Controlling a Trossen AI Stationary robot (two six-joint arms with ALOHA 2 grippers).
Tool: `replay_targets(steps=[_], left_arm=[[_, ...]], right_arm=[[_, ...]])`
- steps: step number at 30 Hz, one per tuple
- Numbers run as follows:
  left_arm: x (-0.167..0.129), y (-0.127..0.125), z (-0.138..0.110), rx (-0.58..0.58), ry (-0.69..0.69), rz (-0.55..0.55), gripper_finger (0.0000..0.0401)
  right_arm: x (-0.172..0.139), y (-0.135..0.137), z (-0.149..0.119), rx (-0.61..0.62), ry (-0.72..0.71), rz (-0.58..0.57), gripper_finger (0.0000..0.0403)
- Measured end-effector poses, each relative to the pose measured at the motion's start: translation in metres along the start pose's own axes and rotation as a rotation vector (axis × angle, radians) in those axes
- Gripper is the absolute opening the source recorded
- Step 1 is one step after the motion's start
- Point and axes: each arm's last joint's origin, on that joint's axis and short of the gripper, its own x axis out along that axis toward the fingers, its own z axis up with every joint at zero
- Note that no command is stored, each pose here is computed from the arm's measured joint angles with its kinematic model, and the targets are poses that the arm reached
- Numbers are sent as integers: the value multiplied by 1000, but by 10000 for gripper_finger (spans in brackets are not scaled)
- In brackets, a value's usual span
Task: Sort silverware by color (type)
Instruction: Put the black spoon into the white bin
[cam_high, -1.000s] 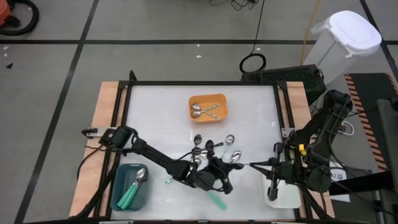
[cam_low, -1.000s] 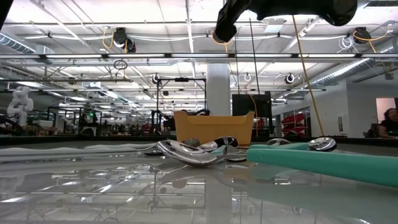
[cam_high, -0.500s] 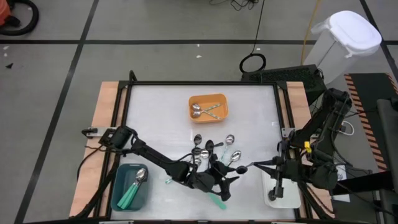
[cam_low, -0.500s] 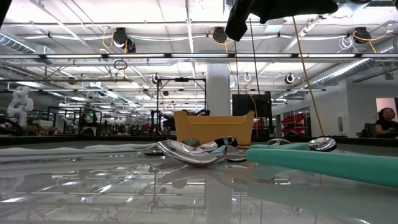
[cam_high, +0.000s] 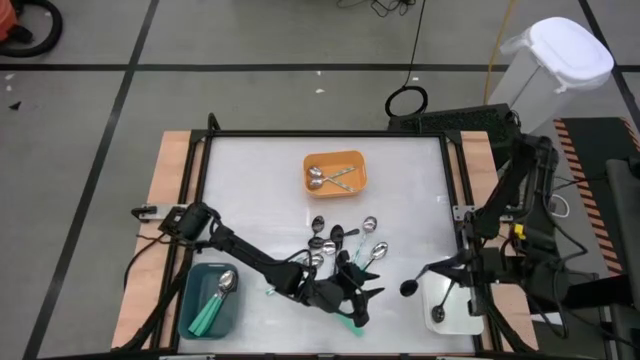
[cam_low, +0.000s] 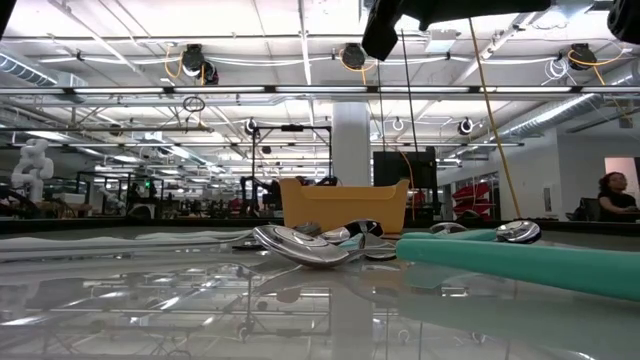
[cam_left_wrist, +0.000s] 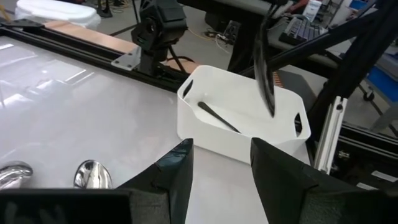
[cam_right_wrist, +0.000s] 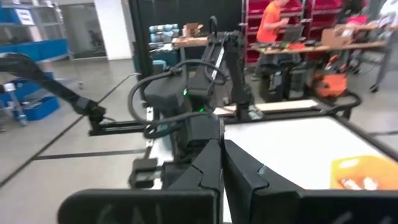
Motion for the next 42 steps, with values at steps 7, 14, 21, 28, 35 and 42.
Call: replay_targets(steps=[7, 14, 21, 28, 35, 42], left_arm=[[-1, -1, -1, 5, 4, -1, 159], [-1, -1, -1, 5, 4, -2, 159], [-1, -2, -1, 3, 4, -3, 159], [-1, -2, -1, 0, 4, -3, 159], [-1, -2, -1, 0, 8, -11, 159], [-2, -2, 0, -1, 7, -12, 159]], right_arm=[[-18, -6, -8, 83, 57, 75, 0], [-29, -16, -23, 163, 164, 116, 0], [-33, -29, -37, 203, 306, 94, 0], [-35, -48, -48, 228, 423, -9, 0], [-36, -51, -57, 258, 514, -100, 7], [-36, -39, -70, 257, 624, -155, 7]])
